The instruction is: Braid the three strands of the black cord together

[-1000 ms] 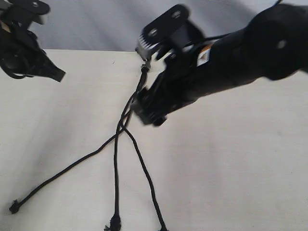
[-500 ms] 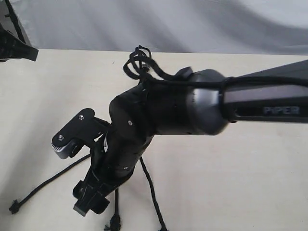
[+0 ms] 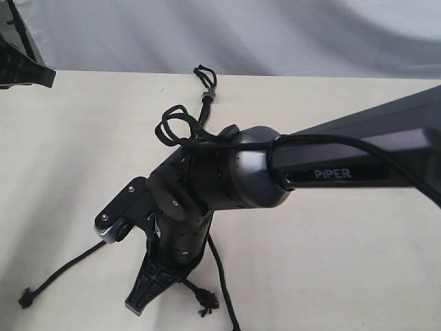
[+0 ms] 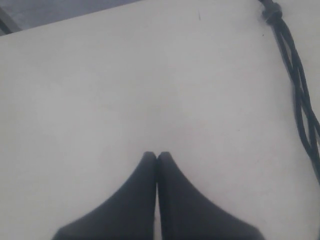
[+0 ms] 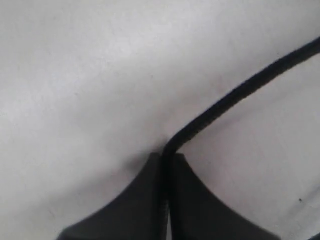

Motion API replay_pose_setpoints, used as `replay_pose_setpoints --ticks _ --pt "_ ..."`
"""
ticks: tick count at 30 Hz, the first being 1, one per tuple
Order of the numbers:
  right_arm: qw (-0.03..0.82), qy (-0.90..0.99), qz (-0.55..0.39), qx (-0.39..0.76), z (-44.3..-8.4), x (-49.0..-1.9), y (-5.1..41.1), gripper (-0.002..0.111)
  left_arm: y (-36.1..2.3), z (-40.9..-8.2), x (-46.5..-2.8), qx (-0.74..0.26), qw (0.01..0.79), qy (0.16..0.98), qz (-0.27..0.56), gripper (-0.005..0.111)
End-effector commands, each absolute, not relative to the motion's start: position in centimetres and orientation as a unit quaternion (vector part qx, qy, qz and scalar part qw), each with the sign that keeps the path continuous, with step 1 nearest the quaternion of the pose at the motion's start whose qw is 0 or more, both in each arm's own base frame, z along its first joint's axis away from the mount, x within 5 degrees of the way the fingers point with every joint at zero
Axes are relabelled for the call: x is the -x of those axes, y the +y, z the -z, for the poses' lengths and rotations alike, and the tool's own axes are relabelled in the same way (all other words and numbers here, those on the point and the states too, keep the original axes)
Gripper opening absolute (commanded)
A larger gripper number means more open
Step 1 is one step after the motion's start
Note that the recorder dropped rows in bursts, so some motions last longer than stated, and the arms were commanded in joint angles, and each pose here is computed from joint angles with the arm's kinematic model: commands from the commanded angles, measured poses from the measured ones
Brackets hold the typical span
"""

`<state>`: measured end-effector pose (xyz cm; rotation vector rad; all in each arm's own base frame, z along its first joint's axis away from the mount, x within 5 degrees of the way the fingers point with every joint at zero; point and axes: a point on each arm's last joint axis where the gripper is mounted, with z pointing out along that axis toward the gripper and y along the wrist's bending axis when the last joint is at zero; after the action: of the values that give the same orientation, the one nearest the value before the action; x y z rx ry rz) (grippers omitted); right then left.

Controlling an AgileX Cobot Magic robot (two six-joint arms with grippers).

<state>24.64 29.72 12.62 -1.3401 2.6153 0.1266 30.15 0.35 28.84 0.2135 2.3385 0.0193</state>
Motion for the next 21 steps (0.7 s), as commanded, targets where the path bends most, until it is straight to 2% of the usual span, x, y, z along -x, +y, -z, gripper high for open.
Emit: replay_pose_setpoints --ticks 1,5,9,13,21 --pt "0.104 0.876 -0.04 0.469 -14.7 -24.8 30.0 0.0 0.4 -28.9 -30.0 -0.077 0.388 0.918 -0.004 0.001" --pt "0.129 0.854 -0.035 0.503 -18.2 -25.4 30.4 0.0 0.4 -28.9 -30.0 -0.077 0.39 0.918 -0.004 0.001" --pt "0.178 0.814 0.045 0.552 -20.0 -26.9 29.7 0.0 0.4 -28.9 -30.0 -0.079 0.389 0.918 -0.005 0.001" --pt "0.184 0.783 0.124 0.581 -19.3 -28.7 28.2 0.0 0.4 -28.9 -30.0 -0.079 0.389 0.918 -0.005 0.001" --pt "0.155 0.808 0.132 0.553 -15.3 -31.4 26.3 0.0 0.4 -28.9 -30.0 -0.079 0.389 0.918 -0.005 0.001"
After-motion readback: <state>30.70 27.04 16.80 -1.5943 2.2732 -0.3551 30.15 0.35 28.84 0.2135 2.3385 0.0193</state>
